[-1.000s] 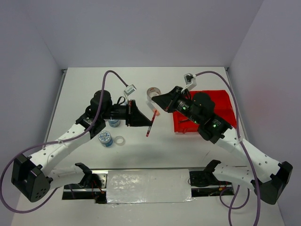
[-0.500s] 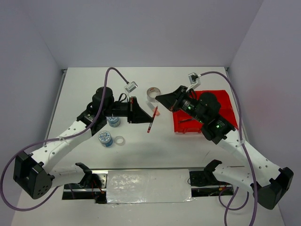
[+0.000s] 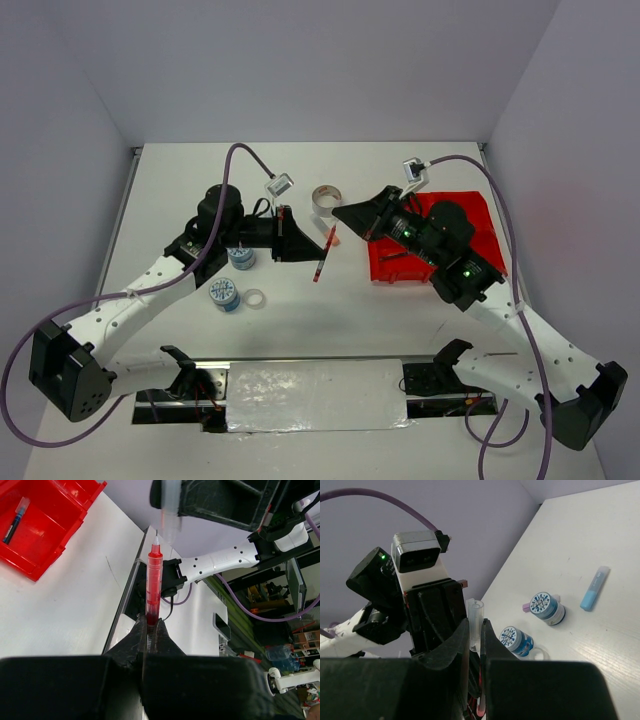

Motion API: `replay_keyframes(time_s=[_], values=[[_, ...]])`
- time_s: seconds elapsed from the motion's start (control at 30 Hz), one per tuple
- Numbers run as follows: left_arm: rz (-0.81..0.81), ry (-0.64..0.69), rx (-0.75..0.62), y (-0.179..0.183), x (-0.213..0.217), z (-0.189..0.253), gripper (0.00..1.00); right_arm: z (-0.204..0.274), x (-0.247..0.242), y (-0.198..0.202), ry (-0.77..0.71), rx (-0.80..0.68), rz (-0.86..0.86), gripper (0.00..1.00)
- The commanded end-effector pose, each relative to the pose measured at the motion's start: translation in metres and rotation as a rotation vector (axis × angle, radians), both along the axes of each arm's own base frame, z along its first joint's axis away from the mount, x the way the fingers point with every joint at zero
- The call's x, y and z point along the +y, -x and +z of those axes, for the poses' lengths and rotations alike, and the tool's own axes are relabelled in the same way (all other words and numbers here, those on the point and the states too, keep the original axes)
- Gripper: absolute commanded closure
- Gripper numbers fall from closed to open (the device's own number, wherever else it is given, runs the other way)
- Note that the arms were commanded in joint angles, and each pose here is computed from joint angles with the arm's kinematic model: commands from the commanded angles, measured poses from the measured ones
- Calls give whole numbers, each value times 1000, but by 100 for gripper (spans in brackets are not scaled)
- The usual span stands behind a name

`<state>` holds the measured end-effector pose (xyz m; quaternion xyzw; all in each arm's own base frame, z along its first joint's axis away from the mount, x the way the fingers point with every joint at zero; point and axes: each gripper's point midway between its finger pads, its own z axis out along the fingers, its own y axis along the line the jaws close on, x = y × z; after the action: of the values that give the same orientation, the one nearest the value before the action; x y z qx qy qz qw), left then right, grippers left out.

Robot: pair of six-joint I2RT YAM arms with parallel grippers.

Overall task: Sort the stationery into containers
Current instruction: Close the pen cap on the pen.

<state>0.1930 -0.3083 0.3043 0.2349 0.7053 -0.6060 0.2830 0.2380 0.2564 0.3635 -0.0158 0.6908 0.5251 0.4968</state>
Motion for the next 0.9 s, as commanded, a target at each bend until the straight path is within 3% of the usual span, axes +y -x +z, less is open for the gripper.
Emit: replay_keyframes(time_s=[0.0, 0.87], values=[[6, 44, -86, -3, 1, 23, 100, 13, -6, 2, -20, -55, -13, 100], [-29, 39, -72, 9, 6, 21, 100, 21, -5, -8, -54, -62, -36, 100]])
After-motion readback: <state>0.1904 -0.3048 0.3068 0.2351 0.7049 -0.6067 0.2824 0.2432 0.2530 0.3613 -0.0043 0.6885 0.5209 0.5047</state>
